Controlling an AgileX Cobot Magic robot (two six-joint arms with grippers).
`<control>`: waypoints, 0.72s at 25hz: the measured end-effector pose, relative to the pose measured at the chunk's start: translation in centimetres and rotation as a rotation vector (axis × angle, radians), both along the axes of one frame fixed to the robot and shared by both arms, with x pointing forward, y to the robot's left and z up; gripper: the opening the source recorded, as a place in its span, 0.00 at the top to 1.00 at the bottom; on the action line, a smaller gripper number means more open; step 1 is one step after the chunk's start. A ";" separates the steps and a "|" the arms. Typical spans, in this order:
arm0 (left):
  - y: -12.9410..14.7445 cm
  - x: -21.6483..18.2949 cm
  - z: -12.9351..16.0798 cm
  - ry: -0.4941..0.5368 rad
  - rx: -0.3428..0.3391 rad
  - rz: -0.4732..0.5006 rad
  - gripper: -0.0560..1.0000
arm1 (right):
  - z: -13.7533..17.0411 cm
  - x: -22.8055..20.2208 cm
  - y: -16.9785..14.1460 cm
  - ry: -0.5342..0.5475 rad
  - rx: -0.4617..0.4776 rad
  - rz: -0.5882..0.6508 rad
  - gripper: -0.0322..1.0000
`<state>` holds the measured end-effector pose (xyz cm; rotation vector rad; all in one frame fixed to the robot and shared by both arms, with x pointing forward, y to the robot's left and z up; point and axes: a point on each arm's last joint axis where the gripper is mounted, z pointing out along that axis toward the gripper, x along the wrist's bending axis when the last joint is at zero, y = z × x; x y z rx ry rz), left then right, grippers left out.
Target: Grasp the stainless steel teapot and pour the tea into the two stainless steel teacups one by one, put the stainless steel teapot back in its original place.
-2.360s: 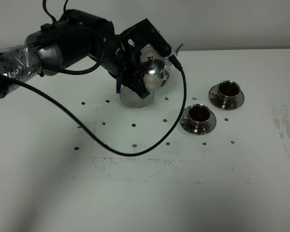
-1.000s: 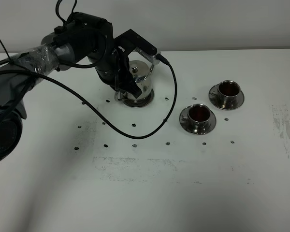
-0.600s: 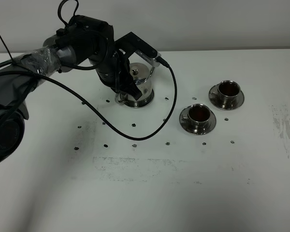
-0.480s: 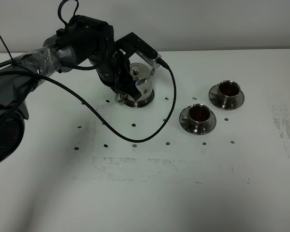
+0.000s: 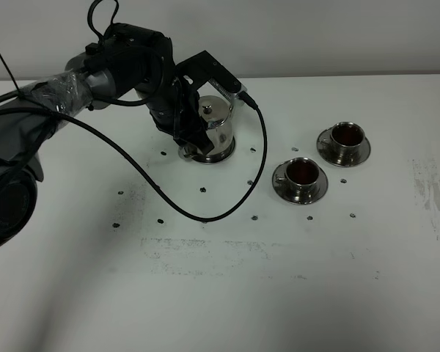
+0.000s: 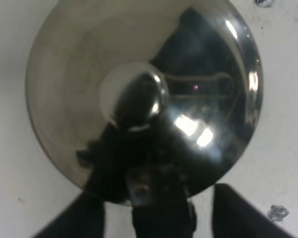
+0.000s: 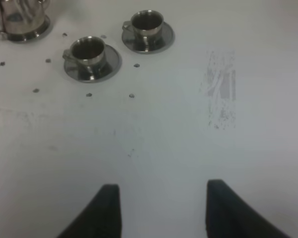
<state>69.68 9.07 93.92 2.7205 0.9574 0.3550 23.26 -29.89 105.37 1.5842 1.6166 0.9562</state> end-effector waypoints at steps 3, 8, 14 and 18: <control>0.1 -0.1 0.5 0.000 0.000 0.001 0.37 | 0.0 0.0 0.0 0.000 0.000 0.000 0.57; 0.5 -1.1 4.3 -0.012 -0.006 0.001 0.33 | 0.0 0.0 0.0 0.000 0.000 0.000 0.57; 1.6 -3.6 11.2 -0.057 -0.029 0.005 0.33 | 0.0 0.0 0.0 0.000 0.000 0.000 0.57; 3.0 -6.5 13.4 -0.096 -0.049 0.011 0.35 | 0.0 0.0 0.0 0.000 0.000 0.000 0.57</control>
